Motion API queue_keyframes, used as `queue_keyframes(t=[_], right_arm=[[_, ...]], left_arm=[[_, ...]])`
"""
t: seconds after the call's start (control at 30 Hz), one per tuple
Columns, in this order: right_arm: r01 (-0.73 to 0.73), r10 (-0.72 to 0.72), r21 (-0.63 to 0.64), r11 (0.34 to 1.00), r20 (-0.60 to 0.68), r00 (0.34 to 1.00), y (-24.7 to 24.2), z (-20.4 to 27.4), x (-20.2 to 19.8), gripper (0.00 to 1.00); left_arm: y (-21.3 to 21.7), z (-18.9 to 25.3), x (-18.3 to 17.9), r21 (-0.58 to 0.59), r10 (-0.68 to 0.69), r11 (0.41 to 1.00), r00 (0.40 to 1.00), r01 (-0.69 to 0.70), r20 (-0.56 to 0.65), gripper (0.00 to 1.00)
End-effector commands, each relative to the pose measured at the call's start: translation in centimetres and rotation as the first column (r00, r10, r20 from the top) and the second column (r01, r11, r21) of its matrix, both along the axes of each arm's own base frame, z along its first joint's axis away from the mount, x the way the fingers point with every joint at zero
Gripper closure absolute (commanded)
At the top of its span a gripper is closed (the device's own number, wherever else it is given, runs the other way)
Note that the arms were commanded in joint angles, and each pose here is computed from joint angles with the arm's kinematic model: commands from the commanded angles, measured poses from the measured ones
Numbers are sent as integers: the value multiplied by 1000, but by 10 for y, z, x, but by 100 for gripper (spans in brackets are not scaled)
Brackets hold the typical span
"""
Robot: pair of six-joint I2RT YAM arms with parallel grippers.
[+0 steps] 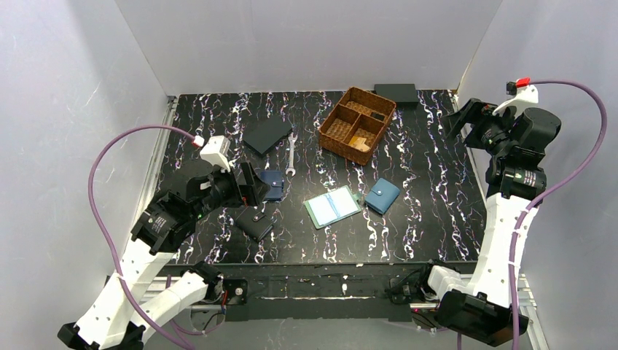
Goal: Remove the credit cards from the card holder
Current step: Reset both arms
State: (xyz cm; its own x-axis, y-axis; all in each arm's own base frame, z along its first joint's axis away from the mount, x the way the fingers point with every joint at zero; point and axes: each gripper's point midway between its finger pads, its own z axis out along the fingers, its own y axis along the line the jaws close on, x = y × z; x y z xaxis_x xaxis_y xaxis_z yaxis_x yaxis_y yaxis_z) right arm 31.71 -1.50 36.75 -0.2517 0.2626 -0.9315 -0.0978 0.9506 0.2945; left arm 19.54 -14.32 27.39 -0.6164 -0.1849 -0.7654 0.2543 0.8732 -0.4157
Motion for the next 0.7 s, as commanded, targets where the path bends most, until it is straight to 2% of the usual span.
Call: queue_keyframes(t=[0.0, 0.67], right_arm=[[5, -4, -11, 1000, 72, 997, -1, 24, 3, 2], [8, -9, 15, 1000, 50, 999, -3, 13, 9, 2]], left_arm=[[4, 8, 3, 12, 11, 1000, 999, -11, 31, 2], [3, -1, 8, 39, 7, 999, 1000, -8, 20, 2]])
